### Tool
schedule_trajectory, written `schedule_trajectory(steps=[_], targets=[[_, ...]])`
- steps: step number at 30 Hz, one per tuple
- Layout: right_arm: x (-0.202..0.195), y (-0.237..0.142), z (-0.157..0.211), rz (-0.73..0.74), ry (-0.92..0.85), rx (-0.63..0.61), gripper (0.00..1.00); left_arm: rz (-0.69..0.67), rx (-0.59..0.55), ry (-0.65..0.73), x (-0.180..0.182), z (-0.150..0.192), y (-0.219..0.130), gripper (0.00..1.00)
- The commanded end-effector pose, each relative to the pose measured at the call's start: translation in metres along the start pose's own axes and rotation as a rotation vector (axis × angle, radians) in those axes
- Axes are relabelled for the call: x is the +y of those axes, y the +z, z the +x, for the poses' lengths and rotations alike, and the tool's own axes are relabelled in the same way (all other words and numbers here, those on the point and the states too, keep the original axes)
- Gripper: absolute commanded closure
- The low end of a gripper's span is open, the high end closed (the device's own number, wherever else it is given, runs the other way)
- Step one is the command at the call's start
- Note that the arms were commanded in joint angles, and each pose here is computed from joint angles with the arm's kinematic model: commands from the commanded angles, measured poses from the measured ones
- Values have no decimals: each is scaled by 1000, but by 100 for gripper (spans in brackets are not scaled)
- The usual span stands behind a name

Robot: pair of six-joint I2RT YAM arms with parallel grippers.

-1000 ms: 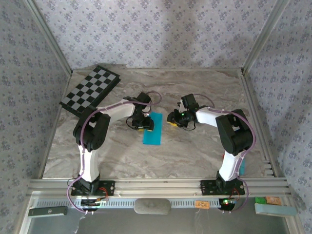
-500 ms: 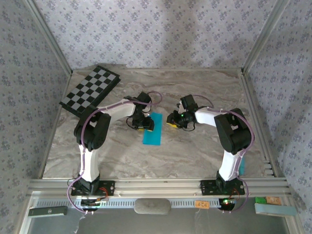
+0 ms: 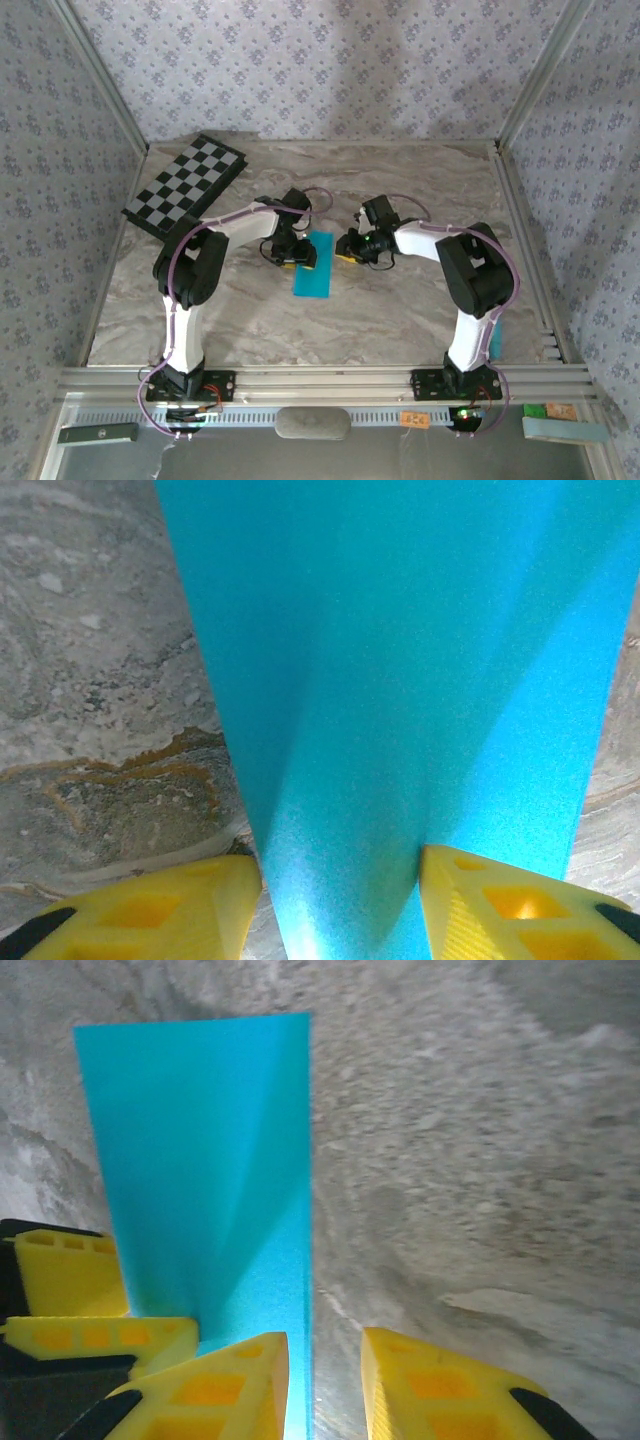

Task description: Fold a paper plane with a square sheet of paper (pick it up from the middle)

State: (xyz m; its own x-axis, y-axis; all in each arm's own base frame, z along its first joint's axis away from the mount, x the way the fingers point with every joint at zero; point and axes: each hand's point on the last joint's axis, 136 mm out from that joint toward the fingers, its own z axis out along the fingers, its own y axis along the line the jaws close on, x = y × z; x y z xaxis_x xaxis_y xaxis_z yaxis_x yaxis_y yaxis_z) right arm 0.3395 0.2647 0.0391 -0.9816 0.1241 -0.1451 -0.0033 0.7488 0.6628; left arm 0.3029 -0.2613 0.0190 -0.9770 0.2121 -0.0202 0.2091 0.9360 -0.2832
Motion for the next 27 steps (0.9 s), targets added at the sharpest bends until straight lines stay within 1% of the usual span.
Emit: schedule_trajectory(steps=[1,10,16,27], targets=[[14,4,1,-34,-44,17,73,-78,184,-45,23,43,49,50],[27,15,9,-61,-79,61,74,-82,200,-25,22,48,53,50],[27,23,12,-54,-82,83,78,-82,205,-6,20,50,55,50],[25,28,14,-44,-78,96,80,-78,224,15,22,53,60,49]])
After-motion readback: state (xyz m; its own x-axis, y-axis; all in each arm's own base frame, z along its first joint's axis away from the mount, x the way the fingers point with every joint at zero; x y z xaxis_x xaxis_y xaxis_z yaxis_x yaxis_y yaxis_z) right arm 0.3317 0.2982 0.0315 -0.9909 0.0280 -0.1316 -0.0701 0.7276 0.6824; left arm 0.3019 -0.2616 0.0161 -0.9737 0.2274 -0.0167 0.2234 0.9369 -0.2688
